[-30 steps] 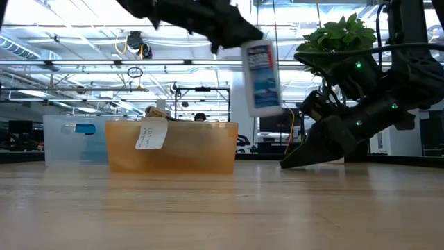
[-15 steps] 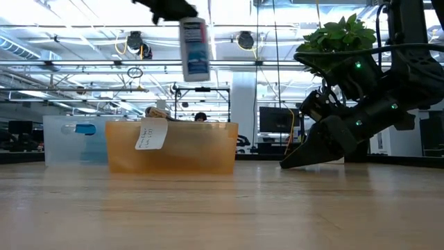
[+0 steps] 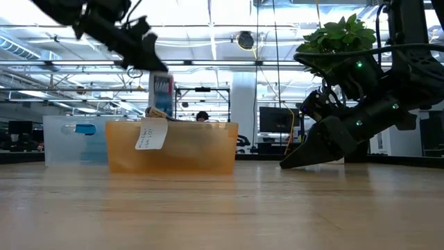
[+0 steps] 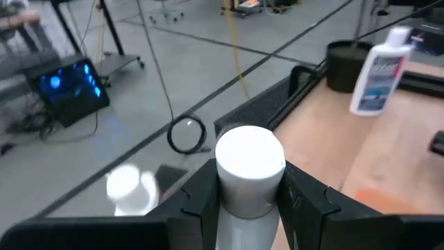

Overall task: Pick & Place Kitchen Items
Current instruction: Put the plastic restorer bottle into the transparent bin

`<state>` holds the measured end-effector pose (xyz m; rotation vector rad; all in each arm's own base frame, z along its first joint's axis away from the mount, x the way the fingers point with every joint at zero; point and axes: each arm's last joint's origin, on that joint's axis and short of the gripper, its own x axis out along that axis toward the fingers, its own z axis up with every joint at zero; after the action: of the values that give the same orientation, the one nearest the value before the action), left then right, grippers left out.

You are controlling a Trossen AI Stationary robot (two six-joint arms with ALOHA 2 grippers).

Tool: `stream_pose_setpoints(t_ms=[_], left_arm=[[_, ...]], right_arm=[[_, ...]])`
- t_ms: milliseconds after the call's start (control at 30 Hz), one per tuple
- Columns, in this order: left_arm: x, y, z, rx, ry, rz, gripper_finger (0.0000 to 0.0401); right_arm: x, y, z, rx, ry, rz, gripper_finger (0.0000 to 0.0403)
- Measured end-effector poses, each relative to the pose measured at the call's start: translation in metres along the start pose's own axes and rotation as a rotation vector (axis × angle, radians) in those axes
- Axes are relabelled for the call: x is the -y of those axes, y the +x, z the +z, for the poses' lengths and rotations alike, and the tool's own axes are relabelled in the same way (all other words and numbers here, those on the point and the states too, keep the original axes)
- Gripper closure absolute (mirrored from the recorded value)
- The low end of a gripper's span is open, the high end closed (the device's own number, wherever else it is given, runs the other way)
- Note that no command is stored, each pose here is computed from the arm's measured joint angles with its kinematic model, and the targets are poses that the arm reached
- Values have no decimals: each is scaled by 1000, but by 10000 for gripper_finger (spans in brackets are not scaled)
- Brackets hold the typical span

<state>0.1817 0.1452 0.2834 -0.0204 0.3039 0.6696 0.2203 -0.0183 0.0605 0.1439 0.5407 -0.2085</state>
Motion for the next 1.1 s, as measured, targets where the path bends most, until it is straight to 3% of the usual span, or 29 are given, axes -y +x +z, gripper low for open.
stream_pose_setpoints(t_ms=[333, 667, 733, 933, 1100], left_arm=[[-9, 4, -70, 0, -55, 52, 286], [-7, 3, -86, -19, -69, 53, 286], [-7, 3, -86, -17, -77, 53, 261], [-7, 3, -87, -14, -93, 50, 136], [-7, -2, -81, 26, -140, 52, 72]], right_arm=[[0, 0, 1, 6, 0, -2, 234], [0, 0, 1, 11, 1, -2, 234], [0, 0, 1, 12, 2, -2, 234], [0, -1, 2, 17, 15, 1, 234], [-2, -15, 14, 59, 35, 38, 234]])
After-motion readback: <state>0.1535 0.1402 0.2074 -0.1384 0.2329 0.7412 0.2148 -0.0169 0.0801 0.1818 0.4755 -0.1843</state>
